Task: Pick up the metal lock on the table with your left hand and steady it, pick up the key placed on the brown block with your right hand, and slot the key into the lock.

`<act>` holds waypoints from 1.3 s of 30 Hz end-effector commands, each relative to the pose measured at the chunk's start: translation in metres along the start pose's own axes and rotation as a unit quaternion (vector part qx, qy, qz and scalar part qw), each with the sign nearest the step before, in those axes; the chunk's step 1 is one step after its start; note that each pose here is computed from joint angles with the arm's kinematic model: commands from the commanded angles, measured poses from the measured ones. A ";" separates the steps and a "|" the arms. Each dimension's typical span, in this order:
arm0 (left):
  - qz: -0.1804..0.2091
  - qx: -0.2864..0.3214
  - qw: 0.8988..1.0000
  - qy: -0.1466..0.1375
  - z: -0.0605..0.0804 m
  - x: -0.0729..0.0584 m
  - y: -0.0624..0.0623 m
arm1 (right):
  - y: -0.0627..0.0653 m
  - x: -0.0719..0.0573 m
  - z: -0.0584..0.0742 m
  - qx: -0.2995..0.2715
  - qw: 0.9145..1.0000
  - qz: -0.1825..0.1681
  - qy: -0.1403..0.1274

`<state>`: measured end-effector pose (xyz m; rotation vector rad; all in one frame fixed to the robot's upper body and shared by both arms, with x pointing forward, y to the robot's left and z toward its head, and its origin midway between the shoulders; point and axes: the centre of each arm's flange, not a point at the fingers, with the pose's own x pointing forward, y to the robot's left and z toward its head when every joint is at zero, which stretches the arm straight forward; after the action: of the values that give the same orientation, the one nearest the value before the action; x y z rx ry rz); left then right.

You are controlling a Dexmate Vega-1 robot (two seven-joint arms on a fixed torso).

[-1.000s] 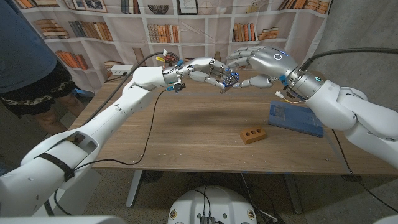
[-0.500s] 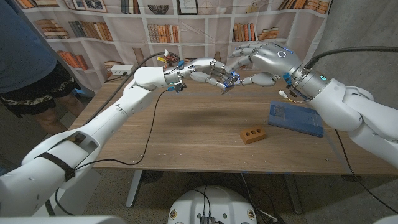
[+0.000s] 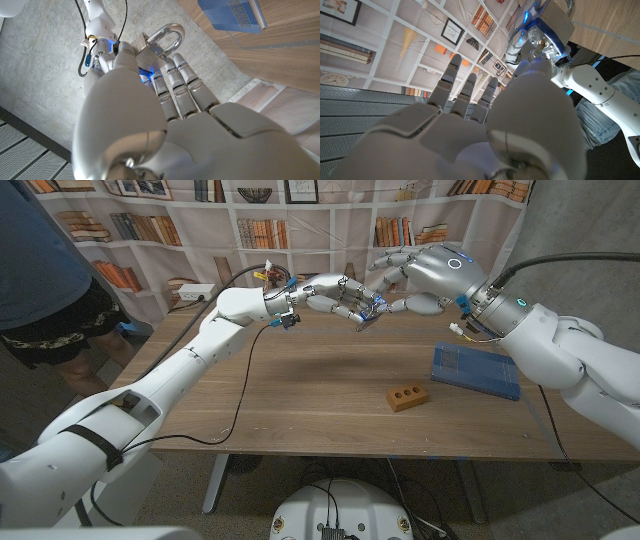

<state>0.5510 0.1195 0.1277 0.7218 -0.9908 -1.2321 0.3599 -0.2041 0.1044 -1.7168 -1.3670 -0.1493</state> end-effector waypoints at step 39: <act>0.007 -0.002 1.000 0.000 -0.002 -0.006 0.001 | 0.004 0.016 0.001 -0.003 1.000 0.009 -0.012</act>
<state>0.5532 0.1231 0.1284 0.7154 -0.9918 -1.2246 0.3673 -0.1961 0.1076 -1.7243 -1.3819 -0.1317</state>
